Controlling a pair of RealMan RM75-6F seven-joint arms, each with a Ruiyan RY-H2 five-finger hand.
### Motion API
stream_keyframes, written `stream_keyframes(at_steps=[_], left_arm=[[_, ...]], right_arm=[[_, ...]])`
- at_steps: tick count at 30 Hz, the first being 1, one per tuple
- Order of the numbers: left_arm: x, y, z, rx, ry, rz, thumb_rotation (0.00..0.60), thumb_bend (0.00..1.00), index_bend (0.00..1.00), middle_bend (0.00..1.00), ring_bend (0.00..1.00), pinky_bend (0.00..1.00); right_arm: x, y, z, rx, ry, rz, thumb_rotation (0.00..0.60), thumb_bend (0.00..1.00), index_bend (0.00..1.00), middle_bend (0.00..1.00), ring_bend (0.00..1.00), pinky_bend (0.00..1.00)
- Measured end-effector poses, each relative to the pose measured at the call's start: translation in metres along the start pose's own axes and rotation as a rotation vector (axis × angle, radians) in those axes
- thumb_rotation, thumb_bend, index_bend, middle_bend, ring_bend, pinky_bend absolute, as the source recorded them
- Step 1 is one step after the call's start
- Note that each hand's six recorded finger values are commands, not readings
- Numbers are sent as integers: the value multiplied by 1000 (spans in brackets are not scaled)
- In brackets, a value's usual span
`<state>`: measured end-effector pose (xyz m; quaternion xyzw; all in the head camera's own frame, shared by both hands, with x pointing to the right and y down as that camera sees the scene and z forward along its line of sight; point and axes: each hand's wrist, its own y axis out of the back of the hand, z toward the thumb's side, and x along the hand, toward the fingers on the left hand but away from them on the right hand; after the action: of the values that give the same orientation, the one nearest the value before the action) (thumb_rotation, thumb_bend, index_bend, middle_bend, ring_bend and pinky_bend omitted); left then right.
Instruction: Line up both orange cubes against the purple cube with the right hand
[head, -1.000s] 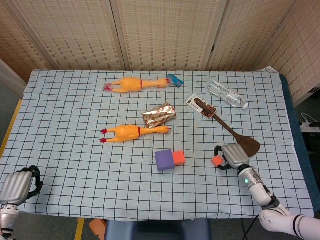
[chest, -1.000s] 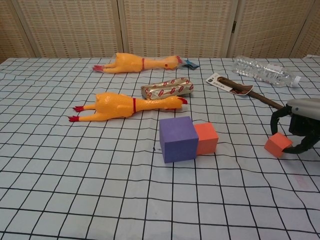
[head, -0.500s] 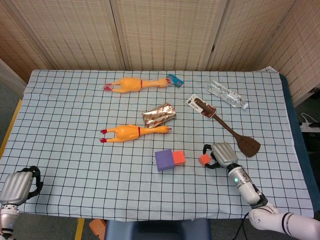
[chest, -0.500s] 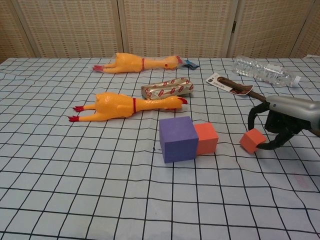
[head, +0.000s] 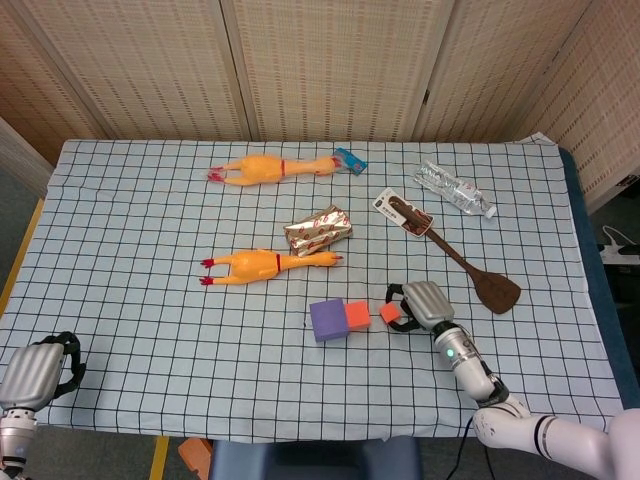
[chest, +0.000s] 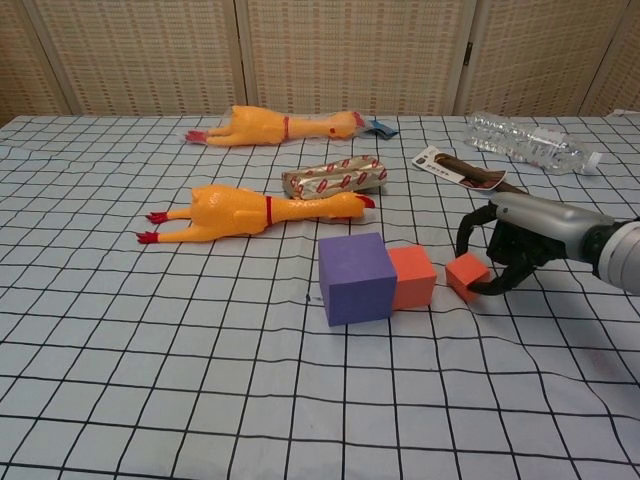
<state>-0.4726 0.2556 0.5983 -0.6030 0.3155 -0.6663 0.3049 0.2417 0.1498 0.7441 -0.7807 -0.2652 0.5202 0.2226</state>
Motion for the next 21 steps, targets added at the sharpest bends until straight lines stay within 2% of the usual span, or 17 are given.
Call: stream_keyframes(at_steps=[21], left_arm=[[0, 0, 1, 3, -1, -1, 600, 408, 265, 376, 396, 514]], right_arm=[[-3, 7, 9, -40, 17, -28, 600, 131, 543, 960, 880, 915]])
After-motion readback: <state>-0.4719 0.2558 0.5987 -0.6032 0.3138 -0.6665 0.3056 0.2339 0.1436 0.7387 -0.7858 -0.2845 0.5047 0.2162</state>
